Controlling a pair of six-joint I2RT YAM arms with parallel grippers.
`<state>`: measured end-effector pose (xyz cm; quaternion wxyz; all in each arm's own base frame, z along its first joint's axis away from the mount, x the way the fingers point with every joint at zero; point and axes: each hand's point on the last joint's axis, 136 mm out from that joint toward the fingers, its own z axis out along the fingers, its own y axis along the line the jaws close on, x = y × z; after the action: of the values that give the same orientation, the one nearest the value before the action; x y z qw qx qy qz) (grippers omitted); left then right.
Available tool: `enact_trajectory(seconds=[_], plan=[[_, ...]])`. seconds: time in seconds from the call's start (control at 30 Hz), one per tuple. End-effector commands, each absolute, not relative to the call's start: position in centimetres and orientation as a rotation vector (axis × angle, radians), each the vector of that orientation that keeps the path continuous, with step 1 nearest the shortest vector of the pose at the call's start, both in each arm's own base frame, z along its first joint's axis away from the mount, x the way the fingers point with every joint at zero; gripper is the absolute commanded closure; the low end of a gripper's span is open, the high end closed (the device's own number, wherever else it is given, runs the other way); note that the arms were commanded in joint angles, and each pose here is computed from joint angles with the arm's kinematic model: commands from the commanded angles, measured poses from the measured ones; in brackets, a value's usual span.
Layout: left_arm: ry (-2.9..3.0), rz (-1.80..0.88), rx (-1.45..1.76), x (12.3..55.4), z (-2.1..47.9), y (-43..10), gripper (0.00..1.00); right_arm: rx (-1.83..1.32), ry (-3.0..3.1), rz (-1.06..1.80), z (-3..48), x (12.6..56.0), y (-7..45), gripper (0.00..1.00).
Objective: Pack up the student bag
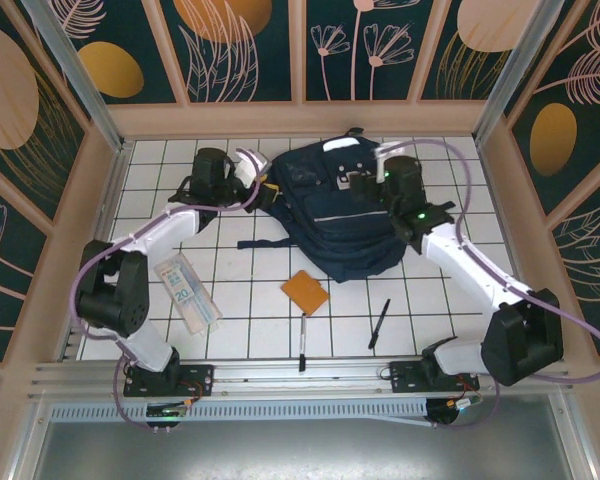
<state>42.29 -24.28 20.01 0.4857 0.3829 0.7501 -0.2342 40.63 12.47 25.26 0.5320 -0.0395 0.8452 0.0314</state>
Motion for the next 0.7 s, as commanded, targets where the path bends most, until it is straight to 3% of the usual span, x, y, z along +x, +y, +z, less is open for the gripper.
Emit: enact_trajectory(seconds=[0.0, 0.23, 0.37, 0.53, 0.67], plan=[[1.681, -0.546, 1.203, 38.4, 20.6, -28.3, 0.47, 0.487, 2.161, 0.155, 22.5, 38.2, 6.6, 0.01], [1.529, -0.492, 1.458, 35.6, 19.7, -34.9, 0.35, 0.563, 2.309, 0.075, 18.2, 34.5, 2.4, 0.01], [1.516, -0.47, 1.648, 34.1, 15.8, -37.5, 0.33, 0.632, 2.368, 0.071, 16.1, 32.3, 0.3, 0.01], [1.567, -0.397, 1.67, 35.1, 13.6, -38.2, 0.32, 0.567, 2.432, 0.272, 14.4, 30.9, 2.7, 0.01], [1.618, -0.147, 1.668, 37.5, 12.0, -37.8, 0.33, 0.472, 2.461, 0.429, 14.1, 30.3, 5.0, 0.06]])
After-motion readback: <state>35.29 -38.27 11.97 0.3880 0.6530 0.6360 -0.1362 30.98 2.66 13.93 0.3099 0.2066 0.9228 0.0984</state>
